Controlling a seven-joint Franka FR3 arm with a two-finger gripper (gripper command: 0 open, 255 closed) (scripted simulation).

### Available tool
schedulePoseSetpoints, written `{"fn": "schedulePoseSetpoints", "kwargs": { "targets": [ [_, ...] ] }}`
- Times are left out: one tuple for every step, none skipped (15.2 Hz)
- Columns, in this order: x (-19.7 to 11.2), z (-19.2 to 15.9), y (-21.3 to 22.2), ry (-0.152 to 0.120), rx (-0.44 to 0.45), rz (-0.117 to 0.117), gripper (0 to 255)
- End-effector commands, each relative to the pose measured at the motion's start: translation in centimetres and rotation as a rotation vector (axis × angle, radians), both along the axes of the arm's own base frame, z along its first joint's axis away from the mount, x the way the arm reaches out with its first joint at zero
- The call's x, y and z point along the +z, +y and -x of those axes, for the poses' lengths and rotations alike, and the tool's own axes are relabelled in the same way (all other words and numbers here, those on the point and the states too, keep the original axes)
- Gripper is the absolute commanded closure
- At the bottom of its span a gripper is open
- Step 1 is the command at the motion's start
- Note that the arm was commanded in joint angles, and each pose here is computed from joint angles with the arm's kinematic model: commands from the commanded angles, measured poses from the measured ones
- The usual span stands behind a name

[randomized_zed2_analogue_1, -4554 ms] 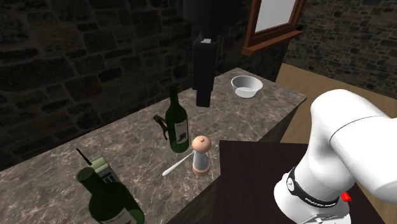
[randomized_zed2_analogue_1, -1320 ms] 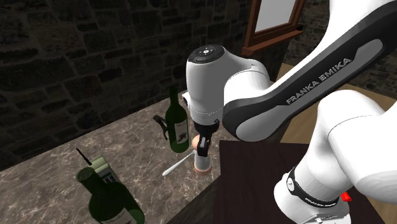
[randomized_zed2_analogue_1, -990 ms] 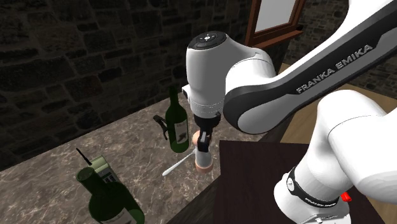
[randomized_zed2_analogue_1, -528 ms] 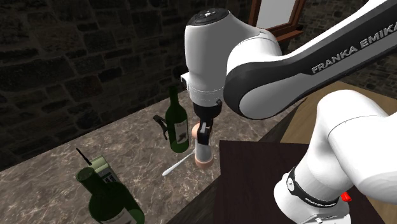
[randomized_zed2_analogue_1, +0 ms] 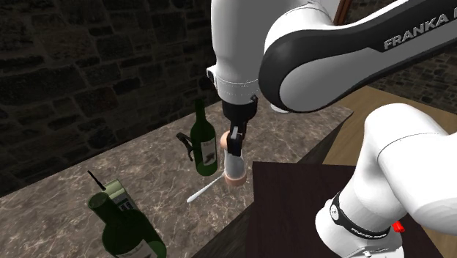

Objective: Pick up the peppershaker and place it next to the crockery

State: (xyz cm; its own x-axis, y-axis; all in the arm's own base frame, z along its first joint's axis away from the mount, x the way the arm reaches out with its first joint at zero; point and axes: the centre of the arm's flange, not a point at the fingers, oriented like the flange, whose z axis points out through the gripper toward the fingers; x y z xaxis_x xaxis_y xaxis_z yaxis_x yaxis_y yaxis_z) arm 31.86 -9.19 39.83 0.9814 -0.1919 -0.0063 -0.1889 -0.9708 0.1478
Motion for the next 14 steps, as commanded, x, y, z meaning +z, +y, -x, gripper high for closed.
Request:
{"fn": "schedulePoseSetpoints", "kwargs": {
  "targets": [
    [1.1,0.0,0.0,0.000,0.000,0.000,255],
    [1.6,0.0,0.0,0.000,0.000,0.000,255],
    [2.1,0.0,0.0,0.000,0.000,0.000,255],
    [2.7,0.0,0.0,0.000,0.000,0.000,255],
    [3.2,0.0,0.0,0.000,0.000,0.000,255],
    [3.7,0.0,0.0,0.000,0.000,0.000,255],
    [4.2,0.0,0.0,0.000,0.000,0.000,255],
    [4.8,0.0,0.0,0.000,0.000,0.000,255],
    [5.3,0.0,0.0,0.000,0.000,0.000,255],
    [5.8,0.0,0.0,0.000,0.000,0.000,255],
    [6.4,0.0,0.0,0.000,0.000,0.000,255],
    [6.9,0.0,0.0,0.000,0.000,0.000,255],
    [7.4,0.0,0.0,0.000,0.000,0.000,255],
    [7.9,0.0,0.0,0.000,0.000,0.000,255]
  ]
}}
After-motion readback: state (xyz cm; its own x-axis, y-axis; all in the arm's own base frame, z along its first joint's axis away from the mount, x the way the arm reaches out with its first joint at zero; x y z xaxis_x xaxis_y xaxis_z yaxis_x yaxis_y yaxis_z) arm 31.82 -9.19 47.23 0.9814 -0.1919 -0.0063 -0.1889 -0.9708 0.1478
